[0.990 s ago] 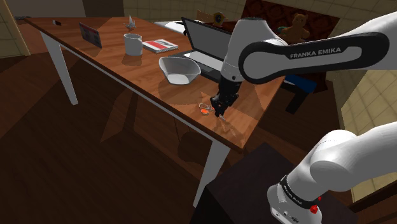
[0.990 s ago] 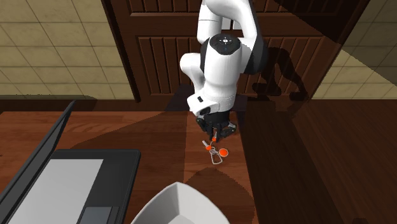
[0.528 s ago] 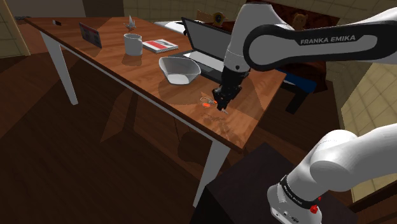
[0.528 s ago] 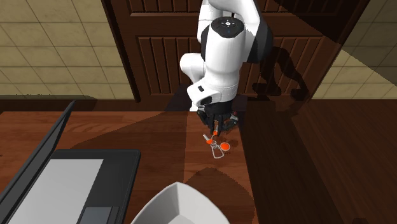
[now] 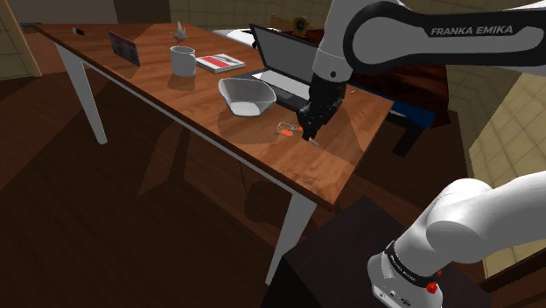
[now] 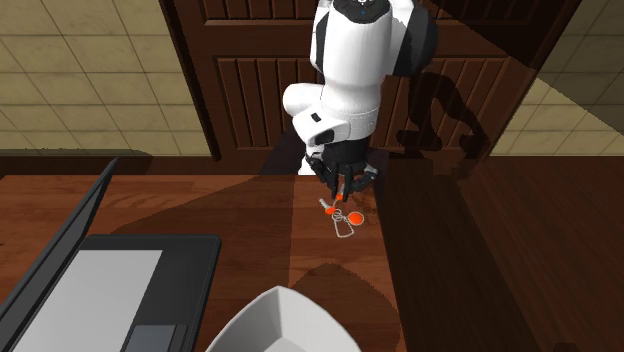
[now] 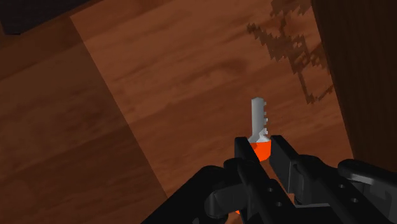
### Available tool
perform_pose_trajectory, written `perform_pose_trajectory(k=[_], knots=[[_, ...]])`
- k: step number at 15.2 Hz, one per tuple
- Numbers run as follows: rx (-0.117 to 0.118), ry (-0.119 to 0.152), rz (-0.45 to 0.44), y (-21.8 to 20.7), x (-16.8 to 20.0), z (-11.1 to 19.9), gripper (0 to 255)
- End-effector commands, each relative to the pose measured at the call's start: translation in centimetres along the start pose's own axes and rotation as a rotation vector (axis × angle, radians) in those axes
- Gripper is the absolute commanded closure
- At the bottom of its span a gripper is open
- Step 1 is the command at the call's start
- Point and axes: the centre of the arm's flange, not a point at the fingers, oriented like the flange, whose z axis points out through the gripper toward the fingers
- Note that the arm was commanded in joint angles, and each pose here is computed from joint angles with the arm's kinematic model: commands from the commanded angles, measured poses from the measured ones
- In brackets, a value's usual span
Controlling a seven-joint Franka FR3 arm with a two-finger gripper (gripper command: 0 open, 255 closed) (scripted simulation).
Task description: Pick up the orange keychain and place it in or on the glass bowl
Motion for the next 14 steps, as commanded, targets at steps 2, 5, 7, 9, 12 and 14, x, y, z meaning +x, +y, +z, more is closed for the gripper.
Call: perform_pose_trajectory(k=[2,5,7,9,12,14], knots=[[0.0,-0.001,0.0,0.0,0.1,-1.6,255],[0.0,-0.001,0.0,0.0,0.1,-3.2,255],[0.0,-0.001,0.0,0.0,0.1,-4.2,255],[0.0,-0.001,0.0,0.0,0.1,-5.3,255],[0.0,-0.001,0.0,0.0,0.1,-6.9,255],[0.0,-0.001,0.0,-0.1,1.4,-7.0,255]])
